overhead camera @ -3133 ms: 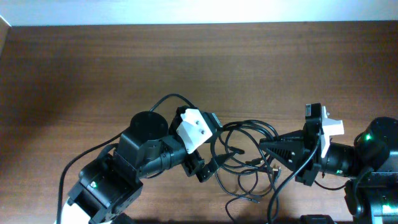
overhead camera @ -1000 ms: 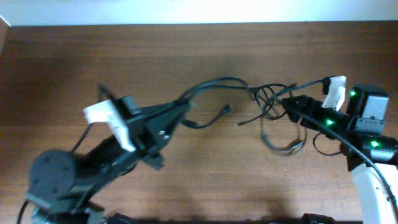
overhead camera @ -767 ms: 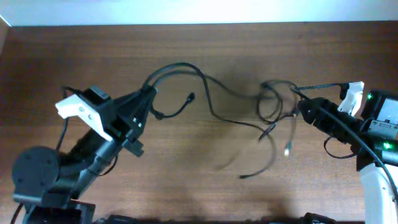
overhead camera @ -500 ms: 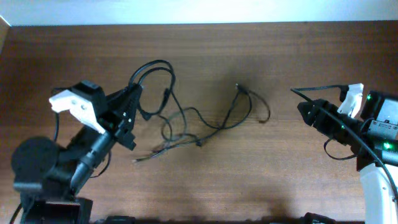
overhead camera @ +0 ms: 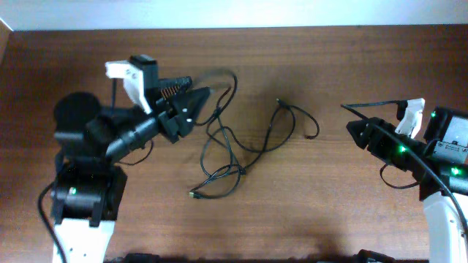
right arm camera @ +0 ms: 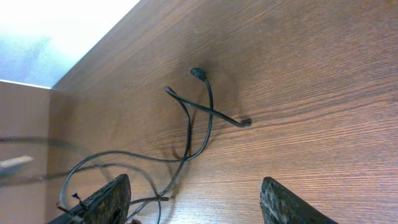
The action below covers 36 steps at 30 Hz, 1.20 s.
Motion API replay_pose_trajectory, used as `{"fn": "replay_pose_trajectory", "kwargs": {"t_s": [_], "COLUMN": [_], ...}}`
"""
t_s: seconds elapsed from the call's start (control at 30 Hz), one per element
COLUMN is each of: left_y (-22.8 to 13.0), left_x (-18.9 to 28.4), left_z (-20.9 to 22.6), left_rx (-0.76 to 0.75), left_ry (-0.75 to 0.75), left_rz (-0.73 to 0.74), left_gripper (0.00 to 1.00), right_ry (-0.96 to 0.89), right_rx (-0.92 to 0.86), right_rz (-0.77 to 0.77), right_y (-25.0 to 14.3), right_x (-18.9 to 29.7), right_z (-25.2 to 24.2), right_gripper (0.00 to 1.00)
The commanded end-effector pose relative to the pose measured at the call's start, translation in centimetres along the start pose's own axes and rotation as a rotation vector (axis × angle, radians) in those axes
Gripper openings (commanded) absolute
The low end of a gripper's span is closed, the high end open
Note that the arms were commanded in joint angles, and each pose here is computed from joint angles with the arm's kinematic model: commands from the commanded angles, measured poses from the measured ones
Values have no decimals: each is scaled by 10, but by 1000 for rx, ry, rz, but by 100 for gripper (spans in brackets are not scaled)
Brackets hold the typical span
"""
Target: Untangle cables
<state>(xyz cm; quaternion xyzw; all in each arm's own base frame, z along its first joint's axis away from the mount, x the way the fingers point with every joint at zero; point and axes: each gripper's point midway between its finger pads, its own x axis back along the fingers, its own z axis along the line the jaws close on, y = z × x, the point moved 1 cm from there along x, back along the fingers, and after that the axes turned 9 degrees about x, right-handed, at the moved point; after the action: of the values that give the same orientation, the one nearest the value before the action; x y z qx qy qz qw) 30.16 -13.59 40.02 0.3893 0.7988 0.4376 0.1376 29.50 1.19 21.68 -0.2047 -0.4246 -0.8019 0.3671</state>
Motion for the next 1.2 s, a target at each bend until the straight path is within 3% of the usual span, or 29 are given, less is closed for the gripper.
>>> {"fn": "replay_pose_trajectory", "kwargs": {"t_s": [0.0, 0.03, 0.13, 0.27, 0.4, 0.53, 0.67, 0.73, 0.97, 1.03, 1.07, 1.1, 1.17], "left_y": [-12, -22, -43, -79, -107, -129, -179, -197, -259, -271, -274, -272, -268], "left_x": [-15, -13, 7, 50, 102, 97, 46, 35, 12, 12, 11, 11, 5], "left_z": [33, 65, 111, 150, 174, 182, 169, 169, 197, 204, 206, 205, 197], "left_rx": [91, 134, 196, 247, 230, 146, 28, 5, 64, 91, 96, 91, 99], "left_ry": [100, 260, 548, 880, 1189, 1152, 732, 635, 616, 622, 622, 620, 576], "left_rz": [55, 67, 92, 193, 298, 456, 722, 787, 1001, 1045, 1052, 1043, 1014], "left_gripper": [99, 99, 99, 99, 99, 99, 100, 99, 93, 74, 57, 29, 7], "right_ry": [27, 26, 50, 235, 301, 253, 246, 239, 238, 238, 238, 231, 213], "right_rx": [15, 21, 77, 211, 372, 429, 428, 427, 432, 432, 432, 432, 434], "right_rz": [-5, 2, 27, 49, 115, 147, 148, 150, 144, 144, 144, 143, 142], "right_y": [2, 0, -6, -14, -35, -44, -44, -44, -42, -43, -43, -42, -41], "right_x": [2, 2, 2, 5, -6, -15, -16, -16, -16, -16, -16, -16, -17], "right_z": [4, 4, 8, 38, 67, 71, 69, 68, 69, 68, 68, 67, 65], "right_gripper": [65, 65, 70, 78, 84, 84, 84, 84, 84, 84, 84, 84, 84]}}
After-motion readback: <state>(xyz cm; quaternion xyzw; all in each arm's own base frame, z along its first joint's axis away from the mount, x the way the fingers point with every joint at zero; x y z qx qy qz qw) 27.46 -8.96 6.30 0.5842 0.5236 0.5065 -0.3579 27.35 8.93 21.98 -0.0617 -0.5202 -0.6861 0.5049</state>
